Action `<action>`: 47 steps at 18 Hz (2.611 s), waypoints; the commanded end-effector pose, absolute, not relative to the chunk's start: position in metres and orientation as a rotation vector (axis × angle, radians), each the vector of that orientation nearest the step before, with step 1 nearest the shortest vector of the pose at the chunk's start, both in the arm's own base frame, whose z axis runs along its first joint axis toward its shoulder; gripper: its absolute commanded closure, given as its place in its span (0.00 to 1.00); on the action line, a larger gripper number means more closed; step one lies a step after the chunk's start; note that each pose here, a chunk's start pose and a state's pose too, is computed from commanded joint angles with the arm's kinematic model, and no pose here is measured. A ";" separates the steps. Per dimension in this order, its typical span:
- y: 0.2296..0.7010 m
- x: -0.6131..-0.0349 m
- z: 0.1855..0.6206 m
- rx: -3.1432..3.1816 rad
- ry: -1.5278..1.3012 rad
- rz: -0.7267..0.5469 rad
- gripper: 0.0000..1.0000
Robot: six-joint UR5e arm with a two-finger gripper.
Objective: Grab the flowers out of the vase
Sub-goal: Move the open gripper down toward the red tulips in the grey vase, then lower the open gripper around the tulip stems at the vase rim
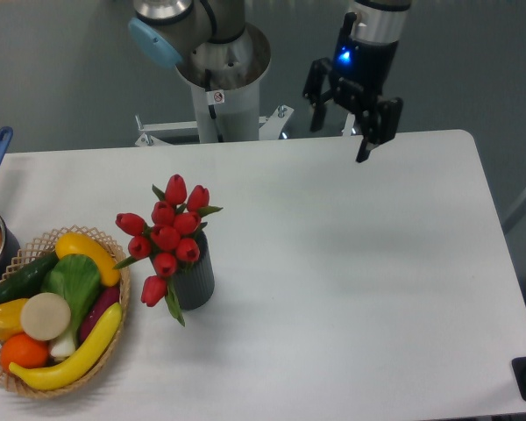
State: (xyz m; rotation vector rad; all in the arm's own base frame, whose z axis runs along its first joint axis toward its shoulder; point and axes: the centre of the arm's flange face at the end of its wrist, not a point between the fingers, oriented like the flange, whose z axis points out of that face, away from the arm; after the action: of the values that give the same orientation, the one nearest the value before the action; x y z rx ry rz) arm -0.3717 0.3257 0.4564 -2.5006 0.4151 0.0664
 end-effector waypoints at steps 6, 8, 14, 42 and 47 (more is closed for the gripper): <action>0.334 -0.366 0.446 -2.429 0.340 0.022 0.00; 0.334 -0.360 0.432 -2.424 0.333 -0.002 0.00; 0.353 -0.334 0.399 -2.432 0.378 -0.109 0.00; 0.432 -0.299 0.316 -2.101 0.422 -0.347 0.00; 0.441 -0.293 0.312 -2.096 0.443 -0.358 0.00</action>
State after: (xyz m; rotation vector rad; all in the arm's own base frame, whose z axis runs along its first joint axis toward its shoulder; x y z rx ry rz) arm -0.2933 0.4412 0.3117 -2.0959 0.4429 -0.3583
